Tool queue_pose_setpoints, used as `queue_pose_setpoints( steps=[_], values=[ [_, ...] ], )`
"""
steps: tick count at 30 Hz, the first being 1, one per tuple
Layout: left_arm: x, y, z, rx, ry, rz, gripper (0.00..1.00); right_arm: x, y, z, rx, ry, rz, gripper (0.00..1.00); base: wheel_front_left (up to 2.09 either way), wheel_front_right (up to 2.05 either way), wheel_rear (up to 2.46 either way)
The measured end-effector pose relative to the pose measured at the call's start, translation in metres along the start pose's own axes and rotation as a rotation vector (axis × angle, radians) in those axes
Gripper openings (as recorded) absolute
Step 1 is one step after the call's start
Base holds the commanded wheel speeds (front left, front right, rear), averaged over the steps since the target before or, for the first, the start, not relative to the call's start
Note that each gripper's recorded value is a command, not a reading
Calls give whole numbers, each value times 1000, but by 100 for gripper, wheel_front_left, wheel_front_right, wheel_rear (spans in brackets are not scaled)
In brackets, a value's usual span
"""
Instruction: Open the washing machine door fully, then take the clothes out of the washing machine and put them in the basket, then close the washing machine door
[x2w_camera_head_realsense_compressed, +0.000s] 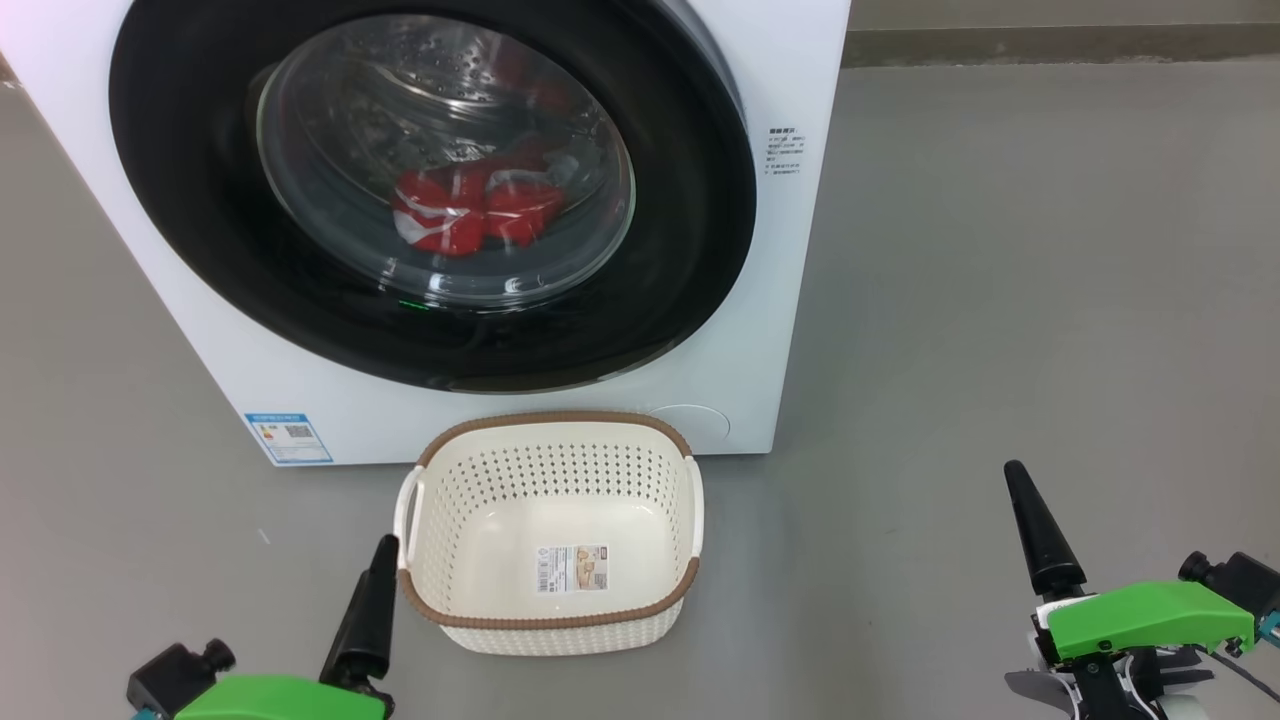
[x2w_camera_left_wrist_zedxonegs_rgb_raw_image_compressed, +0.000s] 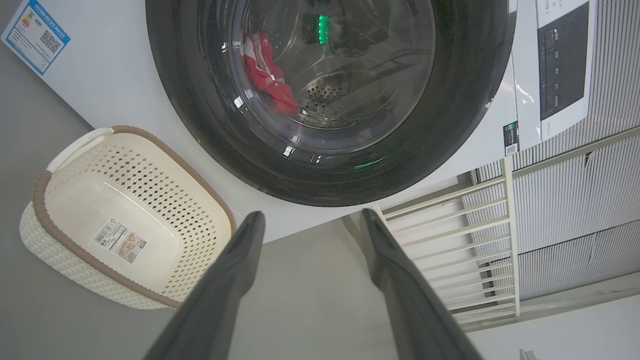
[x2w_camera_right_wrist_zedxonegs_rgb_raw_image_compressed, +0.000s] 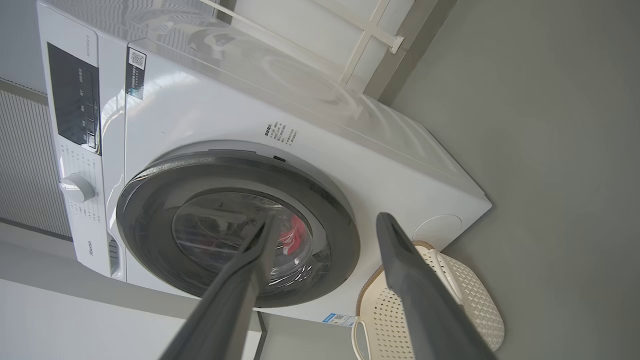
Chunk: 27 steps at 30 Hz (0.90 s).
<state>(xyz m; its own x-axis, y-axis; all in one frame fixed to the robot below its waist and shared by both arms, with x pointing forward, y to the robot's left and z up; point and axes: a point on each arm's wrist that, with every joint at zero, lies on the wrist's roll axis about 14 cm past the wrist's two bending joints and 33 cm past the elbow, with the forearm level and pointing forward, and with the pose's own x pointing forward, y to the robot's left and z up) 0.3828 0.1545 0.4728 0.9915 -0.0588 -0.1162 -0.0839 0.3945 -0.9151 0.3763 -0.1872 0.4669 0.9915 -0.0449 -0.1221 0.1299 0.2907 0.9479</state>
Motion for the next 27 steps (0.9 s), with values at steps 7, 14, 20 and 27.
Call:
queue_pose_setpoints(
  steps=[7, 14, 20, 27],
  values=[
    [2, -4, -1, 102, -2, -2, 100, 2, 5, 2, -92, -9, 15, 100, 0, 0, 0],
    [5, -14, -1, 193, -10, -27, 100, 3, 10, 2, -175, -15, 33, 100, 0, 0, 0],
    [5, -18, -3, 270, -14, -37, 100, 5, 18, 2, -273, -19, 59, 100, 0, 0, 0],
    [10, -29, -2, 367, -29, -61, 100, 7, 26, 1, -388, -24, 88, 100, 0, 0, 0]
  ],
)
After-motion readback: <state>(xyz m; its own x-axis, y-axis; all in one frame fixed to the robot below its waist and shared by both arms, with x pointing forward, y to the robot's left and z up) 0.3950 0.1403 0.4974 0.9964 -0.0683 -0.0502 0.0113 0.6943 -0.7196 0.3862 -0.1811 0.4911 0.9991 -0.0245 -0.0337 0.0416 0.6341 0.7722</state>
